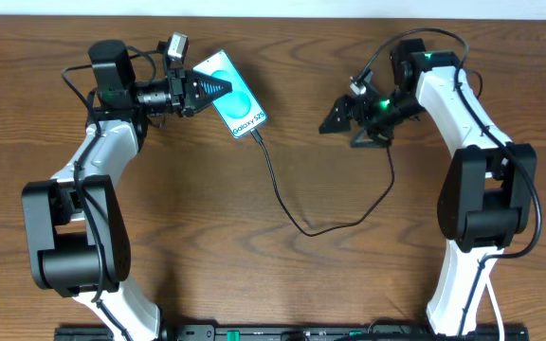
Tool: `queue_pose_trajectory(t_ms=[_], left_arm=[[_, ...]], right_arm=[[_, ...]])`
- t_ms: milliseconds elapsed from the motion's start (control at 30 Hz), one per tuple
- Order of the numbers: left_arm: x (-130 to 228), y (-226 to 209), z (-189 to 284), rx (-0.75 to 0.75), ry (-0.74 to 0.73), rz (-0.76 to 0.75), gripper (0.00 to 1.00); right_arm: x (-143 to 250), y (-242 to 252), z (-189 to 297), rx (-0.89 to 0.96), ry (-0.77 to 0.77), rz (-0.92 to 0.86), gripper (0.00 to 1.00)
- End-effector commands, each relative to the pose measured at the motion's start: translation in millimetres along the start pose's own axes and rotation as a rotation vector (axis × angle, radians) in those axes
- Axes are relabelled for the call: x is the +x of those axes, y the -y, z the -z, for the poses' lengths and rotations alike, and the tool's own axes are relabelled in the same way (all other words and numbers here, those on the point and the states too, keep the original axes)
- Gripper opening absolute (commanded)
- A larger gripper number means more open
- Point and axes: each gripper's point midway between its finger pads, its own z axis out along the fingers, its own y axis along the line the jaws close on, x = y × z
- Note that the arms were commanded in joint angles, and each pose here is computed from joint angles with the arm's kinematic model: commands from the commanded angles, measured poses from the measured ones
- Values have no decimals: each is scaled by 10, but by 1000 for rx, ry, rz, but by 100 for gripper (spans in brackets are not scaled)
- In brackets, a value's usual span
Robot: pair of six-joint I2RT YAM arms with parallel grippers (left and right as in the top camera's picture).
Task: Plug charger to phone and switch on socket
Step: 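Lower the phone flat onto the table with the left gripper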
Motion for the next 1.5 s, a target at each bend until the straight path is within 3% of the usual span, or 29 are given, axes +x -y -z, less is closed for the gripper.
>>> queue_pose_trajectory(t_ms=[0, 333, 633, 900, 1267, 1467], left_arm=[[32, 77, 18, 21, -20, -27, 7], [62, 38, 18, 16, -21, 29, 7], [54, -27, 15, -8, -2, 77, 7], [95, -451, 52, -179, 89, 226, 7], [762, -1218, 367, -633, 44, 429, 7], [931, -1357, 507, -760, 18, 471, 7]], right_arm=[[-16, 165, 350, 254, 93, -29, 99], [327, -306, 1127, 411, 302, 9, 99], [623, -520, 1307, 407, 318, 40, 99], [707, -493, 1290, 414, 285, 22, 99], [764, -532, 1238, 416, 260, 32, 99], [787, -618, 1163, 414, 247, 63, 99]])
